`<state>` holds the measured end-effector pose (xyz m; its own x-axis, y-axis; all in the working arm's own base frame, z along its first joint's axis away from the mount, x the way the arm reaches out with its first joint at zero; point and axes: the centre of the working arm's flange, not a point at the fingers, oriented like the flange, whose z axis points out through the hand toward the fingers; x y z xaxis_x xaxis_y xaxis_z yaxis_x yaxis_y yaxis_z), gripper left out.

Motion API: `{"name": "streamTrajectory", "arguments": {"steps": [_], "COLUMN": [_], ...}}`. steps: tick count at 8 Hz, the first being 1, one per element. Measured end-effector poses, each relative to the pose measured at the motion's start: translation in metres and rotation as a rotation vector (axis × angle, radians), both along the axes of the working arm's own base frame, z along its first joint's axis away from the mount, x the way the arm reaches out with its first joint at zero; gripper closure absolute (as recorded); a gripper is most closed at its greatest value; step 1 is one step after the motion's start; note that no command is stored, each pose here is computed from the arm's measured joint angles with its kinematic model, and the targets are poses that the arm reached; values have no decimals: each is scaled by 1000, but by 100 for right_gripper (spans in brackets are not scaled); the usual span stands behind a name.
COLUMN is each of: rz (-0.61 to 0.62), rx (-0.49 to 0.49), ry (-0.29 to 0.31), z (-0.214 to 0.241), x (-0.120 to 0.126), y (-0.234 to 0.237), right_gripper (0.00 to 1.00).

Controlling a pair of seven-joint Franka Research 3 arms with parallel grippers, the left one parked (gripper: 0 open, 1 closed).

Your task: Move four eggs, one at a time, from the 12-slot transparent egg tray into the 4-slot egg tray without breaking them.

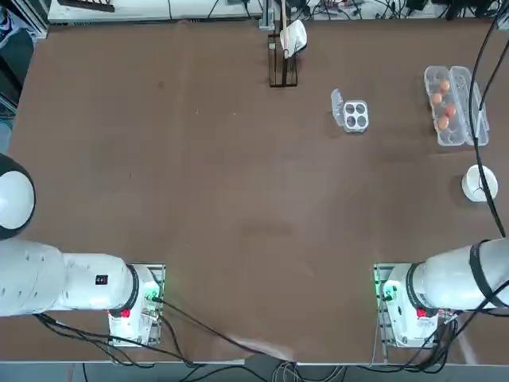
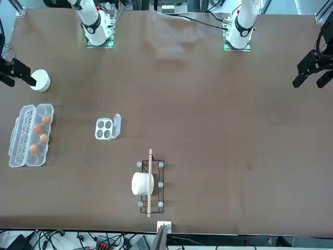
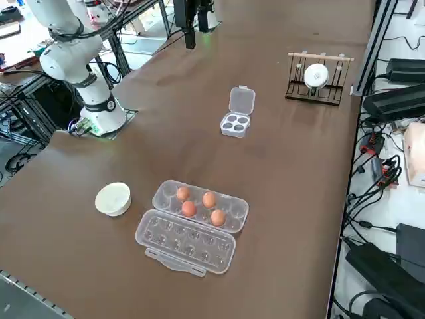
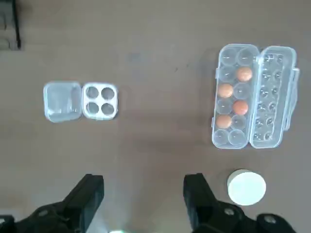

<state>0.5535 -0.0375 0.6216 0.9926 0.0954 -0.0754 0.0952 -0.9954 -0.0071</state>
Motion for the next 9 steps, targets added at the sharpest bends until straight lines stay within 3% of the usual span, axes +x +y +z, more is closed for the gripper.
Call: {"name": "streamTrajectory", "arguments": {"steps": [6, 9], "rz": [506, 739], "rx": [34, 68], "ry": [110, 106], "z": [-23, -47], "x": [-20, -36], "y": [-34, -62], "right_gripper": [0, 0]}}
